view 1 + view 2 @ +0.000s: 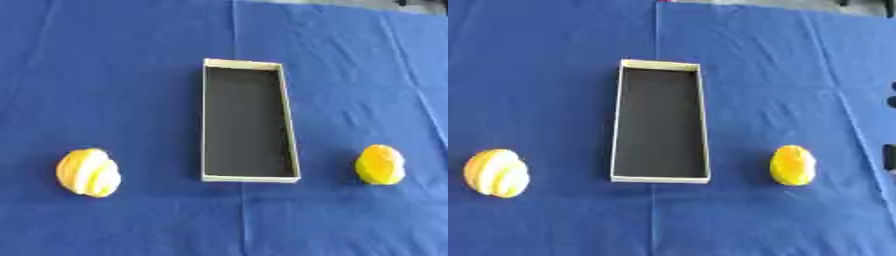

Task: Pick up objects on the table and place them in the box.

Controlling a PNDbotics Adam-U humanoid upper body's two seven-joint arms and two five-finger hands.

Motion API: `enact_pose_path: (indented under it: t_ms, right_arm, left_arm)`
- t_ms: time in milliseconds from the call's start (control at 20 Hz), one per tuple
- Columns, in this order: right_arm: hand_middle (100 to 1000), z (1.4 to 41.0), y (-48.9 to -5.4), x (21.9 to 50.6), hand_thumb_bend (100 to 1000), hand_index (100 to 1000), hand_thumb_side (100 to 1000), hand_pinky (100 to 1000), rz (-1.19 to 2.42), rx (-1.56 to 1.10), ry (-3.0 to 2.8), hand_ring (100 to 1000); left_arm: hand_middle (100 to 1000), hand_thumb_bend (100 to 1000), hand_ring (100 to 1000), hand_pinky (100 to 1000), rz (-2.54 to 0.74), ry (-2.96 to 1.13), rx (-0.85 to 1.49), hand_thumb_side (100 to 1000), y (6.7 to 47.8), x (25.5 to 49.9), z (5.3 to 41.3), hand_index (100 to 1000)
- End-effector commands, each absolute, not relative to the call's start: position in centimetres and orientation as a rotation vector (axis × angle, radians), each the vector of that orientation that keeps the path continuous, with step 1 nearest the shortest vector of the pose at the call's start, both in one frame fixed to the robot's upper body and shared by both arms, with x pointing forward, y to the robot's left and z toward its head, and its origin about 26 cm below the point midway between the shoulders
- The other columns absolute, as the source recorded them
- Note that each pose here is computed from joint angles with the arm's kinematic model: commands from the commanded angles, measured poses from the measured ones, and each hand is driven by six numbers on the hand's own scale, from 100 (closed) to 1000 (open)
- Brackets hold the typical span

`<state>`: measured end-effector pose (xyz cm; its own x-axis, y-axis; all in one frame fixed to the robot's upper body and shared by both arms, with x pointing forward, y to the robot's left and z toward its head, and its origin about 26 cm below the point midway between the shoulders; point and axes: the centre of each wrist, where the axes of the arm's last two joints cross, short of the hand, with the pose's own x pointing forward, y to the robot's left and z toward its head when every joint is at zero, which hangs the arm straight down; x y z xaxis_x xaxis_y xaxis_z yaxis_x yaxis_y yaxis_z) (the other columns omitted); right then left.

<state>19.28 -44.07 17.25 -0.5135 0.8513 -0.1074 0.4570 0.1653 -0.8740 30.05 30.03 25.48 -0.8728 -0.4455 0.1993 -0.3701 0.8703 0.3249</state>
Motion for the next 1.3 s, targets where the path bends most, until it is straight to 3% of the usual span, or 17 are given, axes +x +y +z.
enact_pose_path:
  t_ms: [50, 400, 800, 1100, 1300]
  right_arm:
    - [855, 17.8, -43.9, 19.3, 100, 870, 674, 838, 1.338, -1.250, -2.044, 882]
    - [860, 16.0, -43.1, 19.1, 100, 871, 647, 842, 1.459, -1.234, -1.961, 884]
    - [875, 10.8, -40.7, 17.1, 100, 891, 633, 847, 1.709, -1.182, -1.750, 894]
    - [884, 8.8, -39.4, 16.0, 154, 913, 554, 852, 1.817, -1.163, -1.666, 903]
    - [858, 8.9, -39.2, 16.4, 196, 909, 455, 847, 1.744, -1.208, -1.709, 903]
  left_arm:
    - [751, 100, 746, 949, -0.413, -2.800, 0.630, 585, 30.2, 29.7, 26.3, 880]
    - [751, 100, 746, 949, -0.415, -2.802, 0.621, 585, 30.1, 29.7, 26.3, 880]
    - [751, 100, 746, 949, -0.422, -2.809, 0.598, 585, 29.8, 29.8, 26.4, 879]
    - [749, 100, 745, 950, -0.424, -2.812, 0.583, 585, 29.6, 29.9, 26.5, 878]
    - [749, 100, 744, 950, -0.428, -2.809, 0.574, 584, 29.6, 29.9, 26.4, 878]
